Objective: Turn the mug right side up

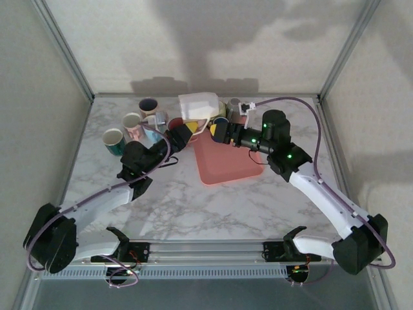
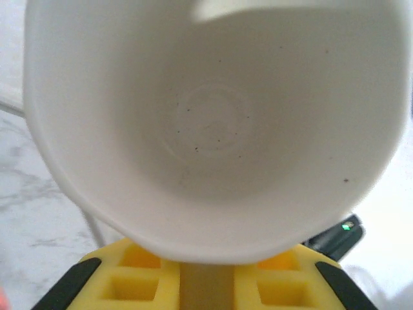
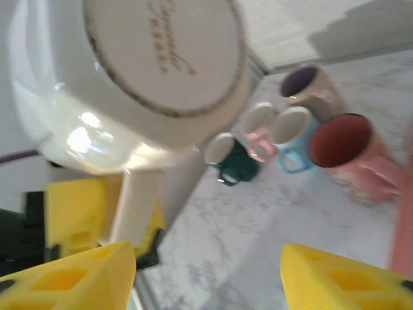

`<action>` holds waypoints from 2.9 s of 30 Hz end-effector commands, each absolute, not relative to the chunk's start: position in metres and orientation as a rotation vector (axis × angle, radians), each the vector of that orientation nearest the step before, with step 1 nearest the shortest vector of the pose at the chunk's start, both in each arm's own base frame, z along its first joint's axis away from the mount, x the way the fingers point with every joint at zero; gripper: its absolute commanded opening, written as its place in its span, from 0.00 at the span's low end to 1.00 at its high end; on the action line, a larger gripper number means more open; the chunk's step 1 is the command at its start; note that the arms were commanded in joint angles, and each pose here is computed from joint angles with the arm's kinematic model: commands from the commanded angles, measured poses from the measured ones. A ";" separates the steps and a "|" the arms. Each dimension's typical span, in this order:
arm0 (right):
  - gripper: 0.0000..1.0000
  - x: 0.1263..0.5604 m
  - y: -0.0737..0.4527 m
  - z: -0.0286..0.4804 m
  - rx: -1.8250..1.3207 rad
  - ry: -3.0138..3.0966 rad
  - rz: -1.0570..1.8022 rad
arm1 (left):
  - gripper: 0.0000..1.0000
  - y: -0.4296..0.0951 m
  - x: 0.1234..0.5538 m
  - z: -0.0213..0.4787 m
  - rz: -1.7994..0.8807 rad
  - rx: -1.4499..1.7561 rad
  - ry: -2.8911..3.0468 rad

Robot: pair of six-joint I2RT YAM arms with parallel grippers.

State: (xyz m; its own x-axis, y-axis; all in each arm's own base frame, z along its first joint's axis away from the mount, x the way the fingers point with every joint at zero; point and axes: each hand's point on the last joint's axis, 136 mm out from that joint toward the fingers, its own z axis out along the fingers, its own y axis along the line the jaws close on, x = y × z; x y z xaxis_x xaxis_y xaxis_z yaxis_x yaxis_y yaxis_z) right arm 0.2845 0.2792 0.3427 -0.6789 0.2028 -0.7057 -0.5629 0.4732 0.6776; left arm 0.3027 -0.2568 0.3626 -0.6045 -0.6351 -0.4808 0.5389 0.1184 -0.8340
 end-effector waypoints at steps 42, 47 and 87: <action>0.62 0.330 0.241 0.247 -0.293 2.358 0.634 | 0.00 -0.050 0.324 0.152 -0.035 -0.407 2.333; 0.62 0.329 0.241 0.245 -0.295 2.364 0.633 | 0.00 -0.044 0.329 0.142 -0.021 -0.419 2.338; 0.64 0.417 0.189 0.165 -0.598 2.506 0.390 | 0.71 -0.103 0.309 0.213 -0.549 -0.148 2.295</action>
State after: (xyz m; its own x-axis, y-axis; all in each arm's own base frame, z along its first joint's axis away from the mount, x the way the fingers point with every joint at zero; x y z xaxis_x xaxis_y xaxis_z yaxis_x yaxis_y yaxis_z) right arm 0.4062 0.1800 0.1606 -0.7729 -0.3041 -0.5570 -0.4496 0.8818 0.1423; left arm 0.3126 -0.0855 0.1941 -0.6953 -0.2848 -0.6599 -0.0397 0.9320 -0.3604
